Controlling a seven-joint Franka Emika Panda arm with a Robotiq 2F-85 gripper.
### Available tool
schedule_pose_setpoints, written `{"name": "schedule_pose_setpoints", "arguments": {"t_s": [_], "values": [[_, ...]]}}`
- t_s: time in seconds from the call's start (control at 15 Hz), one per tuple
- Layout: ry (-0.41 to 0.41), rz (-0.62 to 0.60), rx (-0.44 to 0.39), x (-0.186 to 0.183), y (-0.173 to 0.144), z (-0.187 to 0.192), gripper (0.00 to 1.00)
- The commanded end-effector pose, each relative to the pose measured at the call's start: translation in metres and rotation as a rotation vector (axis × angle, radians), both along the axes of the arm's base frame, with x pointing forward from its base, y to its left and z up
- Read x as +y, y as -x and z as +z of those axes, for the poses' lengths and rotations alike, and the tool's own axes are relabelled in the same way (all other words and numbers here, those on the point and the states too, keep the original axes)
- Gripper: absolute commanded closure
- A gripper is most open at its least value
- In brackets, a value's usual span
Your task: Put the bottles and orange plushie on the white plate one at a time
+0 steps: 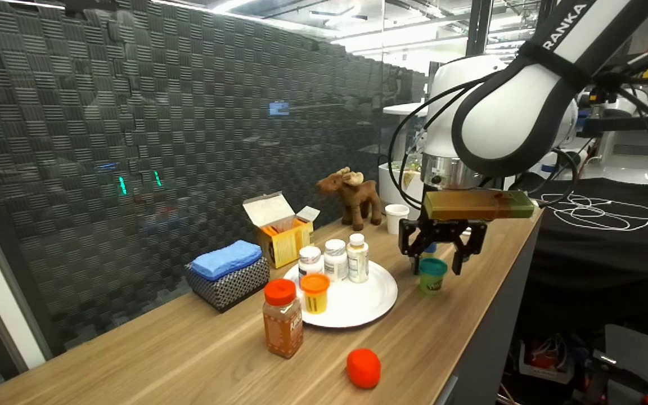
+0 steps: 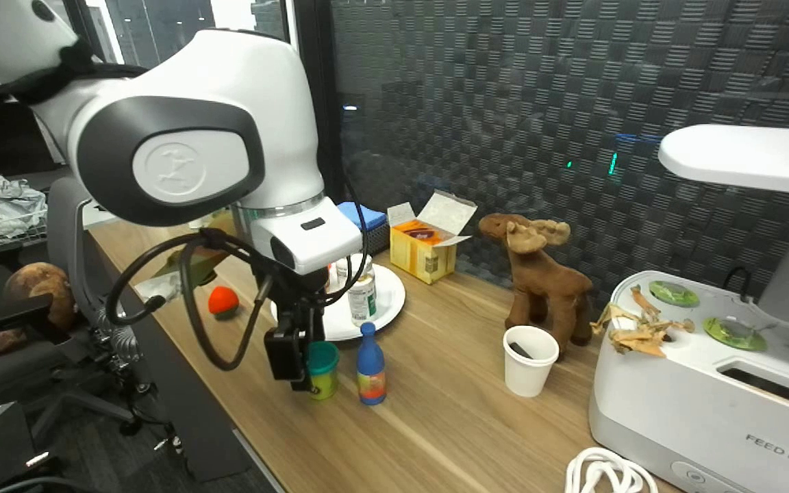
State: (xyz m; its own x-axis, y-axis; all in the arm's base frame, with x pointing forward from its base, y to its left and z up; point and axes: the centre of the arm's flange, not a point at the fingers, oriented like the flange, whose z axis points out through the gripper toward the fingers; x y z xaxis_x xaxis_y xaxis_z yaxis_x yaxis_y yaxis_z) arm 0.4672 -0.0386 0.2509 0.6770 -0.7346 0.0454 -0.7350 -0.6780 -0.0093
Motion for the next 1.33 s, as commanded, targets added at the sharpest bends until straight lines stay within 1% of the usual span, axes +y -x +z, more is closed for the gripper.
{"name": "schedule_pose_setpoints", "arguments": {"t_s": [0.0,0.13,0.2,0.33,0.47,0.6,0.73,1.0,1.27], "values": [[-0.04,-0.004,-0.024,-0.006,0.002,0.005,0.51],[-0.045,-0.015,-0.03,-0.009,0.004,0.009,0.66],[-0.033,-0.018,-0.039,-0.007,0.006,0.014,0.72],[-0.001,-0.004,-0.051,0.0,0.007,0.022,0.72],[0.041,0.036,-0.067,0.012,0.006,0.033,0.72],[0.096,0.1,-0.087,0.031,0.005,0.044,0.72],[0.129,0.175,-0.104,0.055,0.002,0.052,0.72],[0.11,0.322,-0.123,0.109,-0.004,0.053,0.72],[0.074,0.401,-0.116,0.142,-0.007,0.046,0.72]]}}
